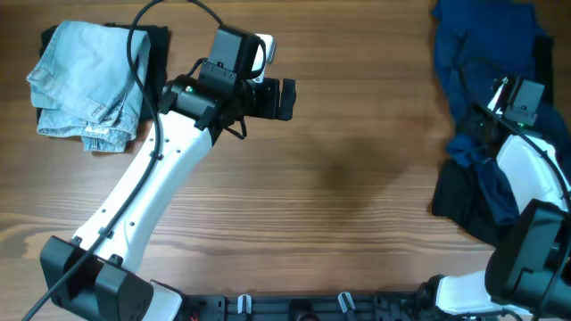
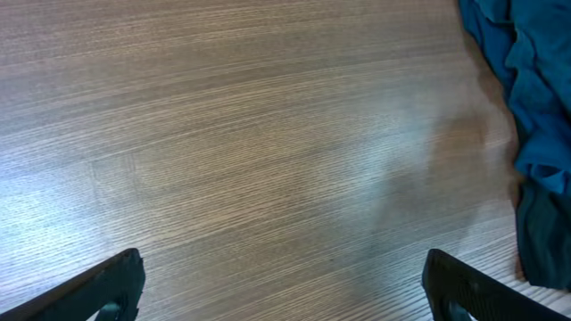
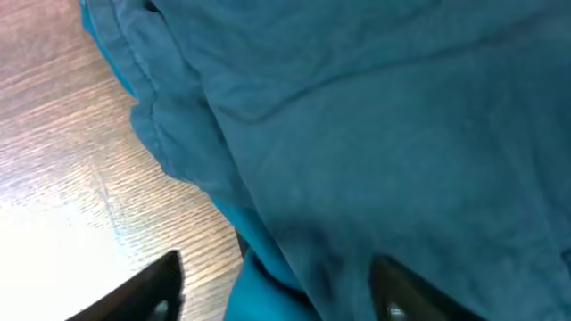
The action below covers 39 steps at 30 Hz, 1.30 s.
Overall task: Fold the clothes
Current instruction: 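Lower the right gripper into the navy pile and pinch a garment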
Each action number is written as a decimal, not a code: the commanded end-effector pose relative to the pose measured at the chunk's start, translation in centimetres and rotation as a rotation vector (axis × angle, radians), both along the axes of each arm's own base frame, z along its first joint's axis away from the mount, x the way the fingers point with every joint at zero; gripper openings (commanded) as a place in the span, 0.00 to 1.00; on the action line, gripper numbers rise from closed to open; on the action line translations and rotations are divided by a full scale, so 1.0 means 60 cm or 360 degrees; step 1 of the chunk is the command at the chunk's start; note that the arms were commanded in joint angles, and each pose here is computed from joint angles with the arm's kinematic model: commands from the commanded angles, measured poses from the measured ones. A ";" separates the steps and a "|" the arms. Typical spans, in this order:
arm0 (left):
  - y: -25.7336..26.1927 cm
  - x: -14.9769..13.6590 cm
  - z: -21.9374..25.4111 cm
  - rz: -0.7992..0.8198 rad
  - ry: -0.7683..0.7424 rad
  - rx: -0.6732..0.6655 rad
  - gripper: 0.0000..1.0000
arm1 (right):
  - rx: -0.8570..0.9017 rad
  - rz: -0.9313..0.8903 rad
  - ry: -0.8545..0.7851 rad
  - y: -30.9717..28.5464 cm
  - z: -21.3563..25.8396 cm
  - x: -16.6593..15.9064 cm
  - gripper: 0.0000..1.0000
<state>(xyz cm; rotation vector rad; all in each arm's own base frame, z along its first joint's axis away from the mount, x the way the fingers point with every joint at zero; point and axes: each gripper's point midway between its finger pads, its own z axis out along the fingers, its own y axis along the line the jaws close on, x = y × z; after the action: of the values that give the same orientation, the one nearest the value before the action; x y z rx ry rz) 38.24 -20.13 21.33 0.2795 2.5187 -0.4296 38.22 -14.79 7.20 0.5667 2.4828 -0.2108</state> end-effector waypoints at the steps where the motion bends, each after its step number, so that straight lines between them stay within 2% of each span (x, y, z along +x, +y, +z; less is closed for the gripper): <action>1: -0.001 0.006 0.009 0.0021 -0.0023 -0.0002 1.00 | -0.0027 -0.0002 0.0074 -0.006 -0.033 -0.011 0.64; 12: 0.004 0.009 0.008 0.0038 -0.0033 0.0019 1.00 | -0.0095 -0.0048 0.0079 -0.024 -0.051 -0.004 0.64; 16: 0.005 0.010 0.009 0.0043 -0.0036 0.0023 1.00 | -0.0117 -0.0053 0.0026 -0.029 -0.043 0.007 0.59; 21: 0.005 0.010 0.008 0.0043 -0.0035 0.0024 1.00 | -0.0155 -0.0078 0.0018 -0.037 -0.039 0.008 0.58; 32: 0.008 0.012 0.009 0.0054 -0.0046 0.0033 1.00 | -0.0190 -0.0078 0.0025 -0.043 -0.047 0.012 0.61; 34: 0.008 0.012 0.009 0.0054 -0.0047 0.0034 1.00 | -0.0184 -0.0071 0.0053 -0.043 -0.059 0.011 0.66; 39: 0.007 0.014 0.010 0.0054 -0.0054 0.0030 1.00 | -0.0172 -0.0069 0.0090 -0.041 -0.073 0.006 0.69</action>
<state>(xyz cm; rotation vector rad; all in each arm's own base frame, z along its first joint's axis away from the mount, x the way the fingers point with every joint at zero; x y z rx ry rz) 38.57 -19.58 21.30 0.2628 2.5129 -0.3846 39.30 -16.97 4.20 0.5686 2.4578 -0.3505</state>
